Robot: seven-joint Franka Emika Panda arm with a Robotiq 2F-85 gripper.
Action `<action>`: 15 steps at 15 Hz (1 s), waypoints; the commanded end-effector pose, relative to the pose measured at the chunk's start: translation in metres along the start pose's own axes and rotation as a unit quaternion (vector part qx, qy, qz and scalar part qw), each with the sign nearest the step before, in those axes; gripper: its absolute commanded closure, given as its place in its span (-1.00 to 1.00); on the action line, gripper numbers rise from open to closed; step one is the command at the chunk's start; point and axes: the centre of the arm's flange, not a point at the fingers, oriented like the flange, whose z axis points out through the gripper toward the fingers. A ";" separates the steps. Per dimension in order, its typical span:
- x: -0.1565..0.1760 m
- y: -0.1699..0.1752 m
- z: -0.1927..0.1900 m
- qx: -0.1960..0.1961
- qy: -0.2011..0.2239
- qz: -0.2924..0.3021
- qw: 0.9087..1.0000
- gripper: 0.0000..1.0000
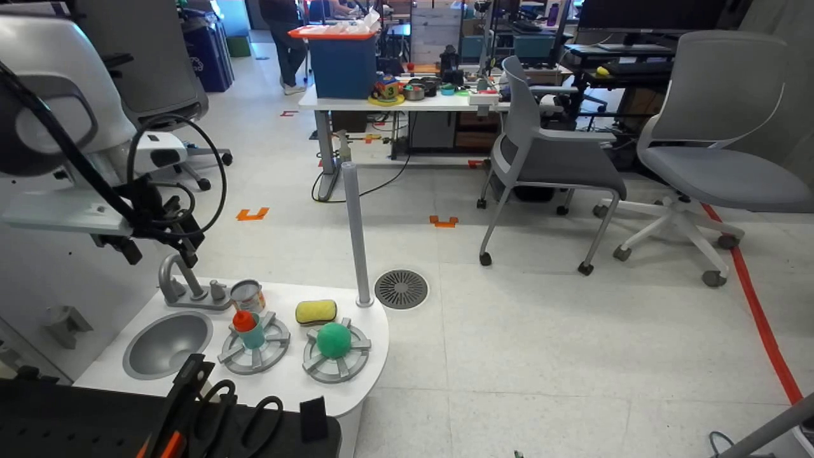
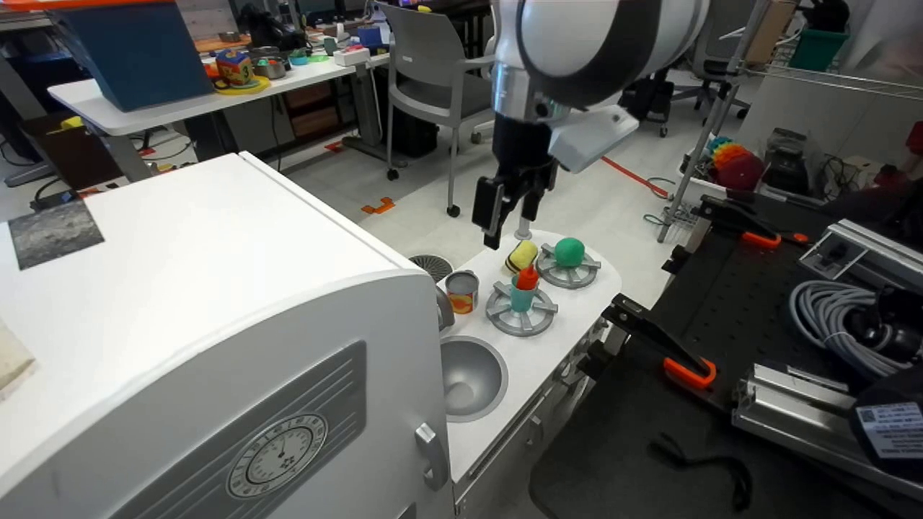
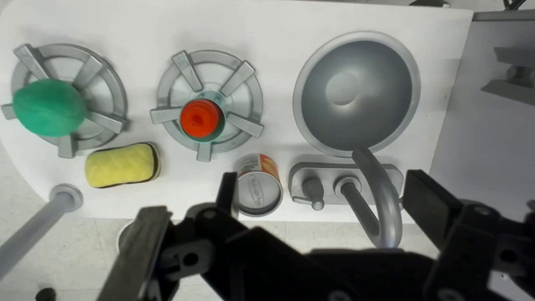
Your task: Turn the tap nozzle to the right
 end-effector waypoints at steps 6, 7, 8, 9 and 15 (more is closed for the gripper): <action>0.031 -0.046 0.140 -0.016 0.026 -0.108 0.994 -1.00; 0.028 -0.051 0.146 -0.017 0.027 -0.120 0.992 -1.00; 0.026 -0.054 0.151 -0.018 0.029 -0.130 0.991 -1.00; 0.024 -0.058 0.154 -0.019 0.034 -0.142 0.989 -1.00; 0.014 -0.077 0.153 -0.025 0.092 -0.214 0.972 -1.00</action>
